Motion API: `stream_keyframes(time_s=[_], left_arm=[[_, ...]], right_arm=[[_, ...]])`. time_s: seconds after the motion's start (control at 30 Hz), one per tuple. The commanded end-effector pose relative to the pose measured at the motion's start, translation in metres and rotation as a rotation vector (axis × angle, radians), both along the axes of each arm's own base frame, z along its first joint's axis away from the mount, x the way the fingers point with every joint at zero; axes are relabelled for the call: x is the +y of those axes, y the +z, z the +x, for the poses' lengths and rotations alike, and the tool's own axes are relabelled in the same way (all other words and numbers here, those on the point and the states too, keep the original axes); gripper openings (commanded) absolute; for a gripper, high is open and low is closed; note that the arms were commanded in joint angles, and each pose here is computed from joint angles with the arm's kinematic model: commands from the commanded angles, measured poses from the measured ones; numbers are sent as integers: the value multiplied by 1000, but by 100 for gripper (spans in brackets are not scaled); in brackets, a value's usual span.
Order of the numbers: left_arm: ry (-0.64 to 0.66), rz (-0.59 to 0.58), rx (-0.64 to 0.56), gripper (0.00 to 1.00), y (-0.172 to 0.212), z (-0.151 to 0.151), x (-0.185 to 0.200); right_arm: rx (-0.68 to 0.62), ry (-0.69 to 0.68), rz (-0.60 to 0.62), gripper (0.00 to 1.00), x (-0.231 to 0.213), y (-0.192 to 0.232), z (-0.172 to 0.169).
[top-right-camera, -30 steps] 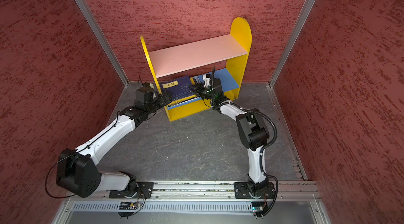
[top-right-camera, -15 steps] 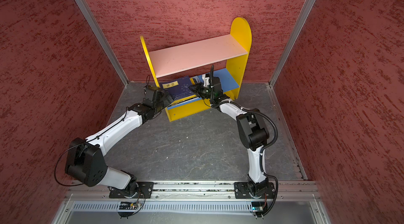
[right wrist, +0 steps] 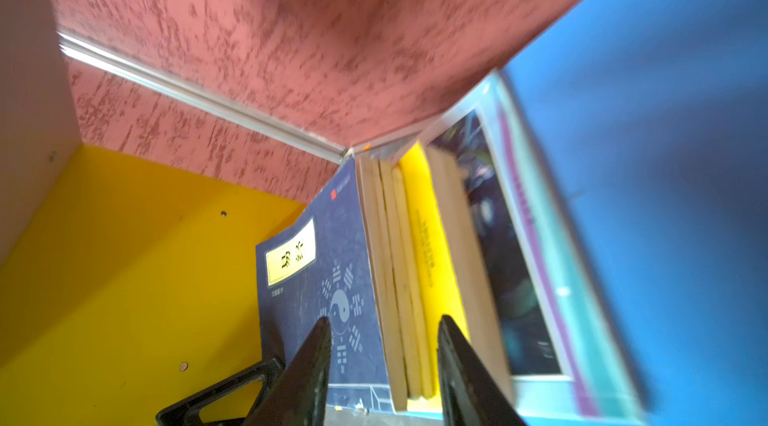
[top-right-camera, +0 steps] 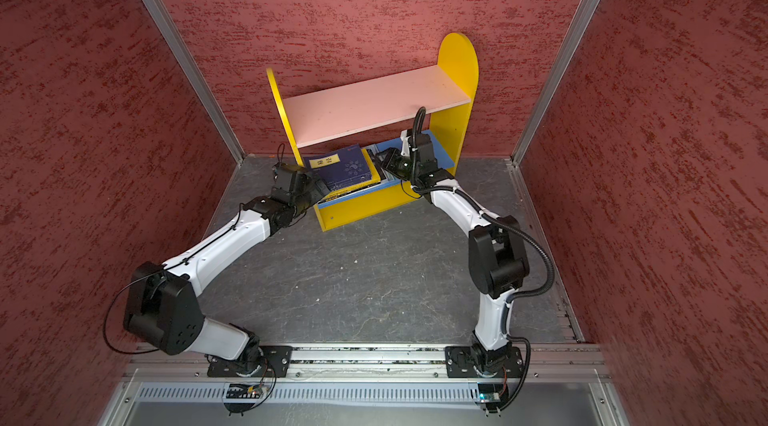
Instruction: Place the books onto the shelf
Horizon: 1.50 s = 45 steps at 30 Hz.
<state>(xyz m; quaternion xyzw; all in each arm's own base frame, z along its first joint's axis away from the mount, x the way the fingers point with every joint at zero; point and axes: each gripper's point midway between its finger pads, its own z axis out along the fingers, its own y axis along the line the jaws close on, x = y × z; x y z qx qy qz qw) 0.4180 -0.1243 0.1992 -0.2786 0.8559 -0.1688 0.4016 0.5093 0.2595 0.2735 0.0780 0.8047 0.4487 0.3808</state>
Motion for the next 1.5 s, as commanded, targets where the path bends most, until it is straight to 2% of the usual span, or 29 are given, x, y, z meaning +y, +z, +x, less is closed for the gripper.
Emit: stream_keyframes(time_s=[0.0,0.2,0.33,0.43,0.63,0.8,0.9,1.07,1.27,1.37,1.47], left_arm=[[-77,7,13,99,-3,-1,-8],[-187,-48,-154,100,38,3,-27],[-284,-100,-317,99,77,0,-41],[-351,-115,-376,99,98,-8,-52],[-421,-113,-390,99,111,-40,-58],[-467,-88,-342,99,104,-74,-56],[-425,-50,-323,99,98,-90,-40],[-232,109,-329,100,93,-105,17],[-14,343,-409,99,89,-98,89],[51,386,-394,99,69,-87,119],[62,411,-385,99,42,-75,135]], right_arm=[[-91,-52,-79,44,-20,33,-9],[-101,-53,-64,45,-26,31,-27],[-106,-85,-60,49,-34,28,-34],[-100,-101,-76,53,-38,25,-36],[-79,-192,-109,63,-58,16,-43],[-55,-354,-182,75,-98,4,-58],[-28,-491,-245,83,-135,0,-77],[-1,-753,-345,98,-204,-5,-119],[24,-965,-405,99,-262,-12,-169],[50,-1006,-421,99,-275,-21,-185],[87,-1036,-440,99,-283,-32,-198]])
